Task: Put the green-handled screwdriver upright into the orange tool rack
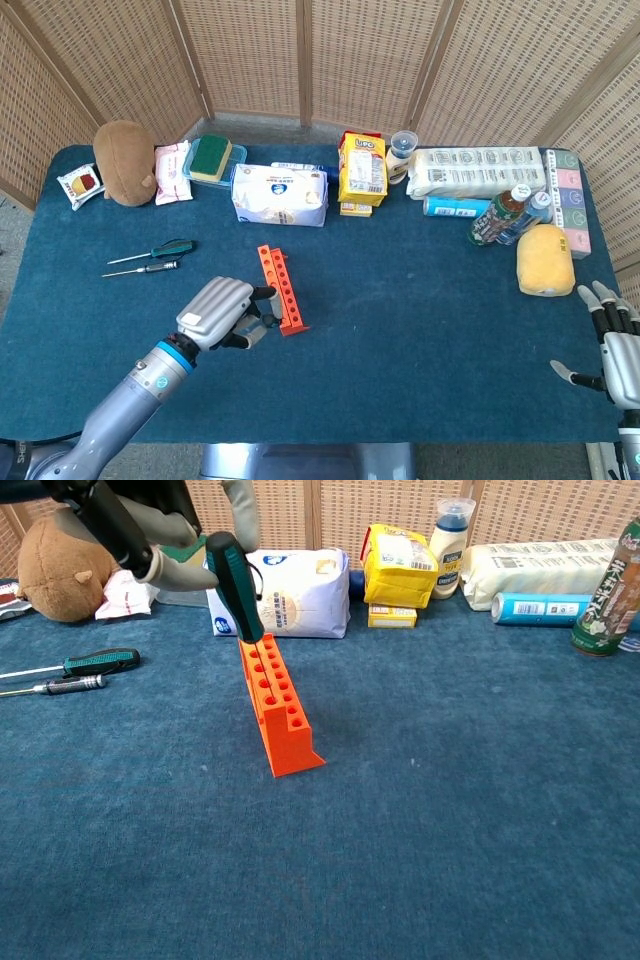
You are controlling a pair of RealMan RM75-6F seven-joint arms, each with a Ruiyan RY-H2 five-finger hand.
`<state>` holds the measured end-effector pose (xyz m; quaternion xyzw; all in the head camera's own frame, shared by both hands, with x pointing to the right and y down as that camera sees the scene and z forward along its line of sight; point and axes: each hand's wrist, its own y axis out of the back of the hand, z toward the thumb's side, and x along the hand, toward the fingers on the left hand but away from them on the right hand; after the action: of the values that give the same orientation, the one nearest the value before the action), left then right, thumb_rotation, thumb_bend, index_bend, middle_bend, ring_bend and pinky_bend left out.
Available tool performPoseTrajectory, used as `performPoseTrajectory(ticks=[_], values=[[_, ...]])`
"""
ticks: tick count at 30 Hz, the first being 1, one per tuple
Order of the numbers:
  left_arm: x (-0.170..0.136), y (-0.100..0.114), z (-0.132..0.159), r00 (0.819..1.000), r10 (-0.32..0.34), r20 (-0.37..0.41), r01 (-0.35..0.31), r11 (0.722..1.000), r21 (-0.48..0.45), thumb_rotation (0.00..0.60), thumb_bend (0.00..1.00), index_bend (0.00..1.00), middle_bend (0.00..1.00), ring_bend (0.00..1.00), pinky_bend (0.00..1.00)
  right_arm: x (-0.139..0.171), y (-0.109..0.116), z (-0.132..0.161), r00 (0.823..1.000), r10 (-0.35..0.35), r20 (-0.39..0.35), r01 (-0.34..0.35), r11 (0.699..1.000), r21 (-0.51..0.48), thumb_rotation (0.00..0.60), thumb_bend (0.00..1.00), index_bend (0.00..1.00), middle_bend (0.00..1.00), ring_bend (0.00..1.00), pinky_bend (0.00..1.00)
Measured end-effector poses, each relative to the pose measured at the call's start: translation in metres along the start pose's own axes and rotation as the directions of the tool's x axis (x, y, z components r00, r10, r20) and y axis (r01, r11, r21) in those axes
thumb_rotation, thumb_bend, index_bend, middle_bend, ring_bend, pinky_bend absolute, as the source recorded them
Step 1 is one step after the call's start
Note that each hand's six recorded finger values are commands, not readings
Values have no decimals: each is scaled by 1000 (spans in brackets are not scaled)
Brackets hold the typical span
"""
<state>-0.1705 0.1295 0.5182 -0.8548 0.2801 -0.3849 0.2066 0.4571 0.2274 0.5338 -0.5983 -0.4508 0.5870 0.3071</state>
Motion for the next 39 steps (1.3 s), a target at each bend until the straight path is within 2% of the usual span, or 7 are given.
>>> performPoseTrajectory(ticks=[6,13,39], values=[[3,-4,1,1000,-5,-10,5,1000,8,600,412,573,1000,961,953,0,1,0,1000,0,2,0,1000,-2,569,21,0,0,0,0],[3,1,-1,1000,20,-25,-20,1000,14,600,413,574,1000,961,953,0,-1,0,1000,5,0,-5,1000,0,564,22,0,0,0,0],[13,-5,-8,998,7,-62,-6,1000,18,600,413,573,1000,961,954,0,-1,1,1000,6,1,-6,1000,-2,564,21,0,0,0,0]])
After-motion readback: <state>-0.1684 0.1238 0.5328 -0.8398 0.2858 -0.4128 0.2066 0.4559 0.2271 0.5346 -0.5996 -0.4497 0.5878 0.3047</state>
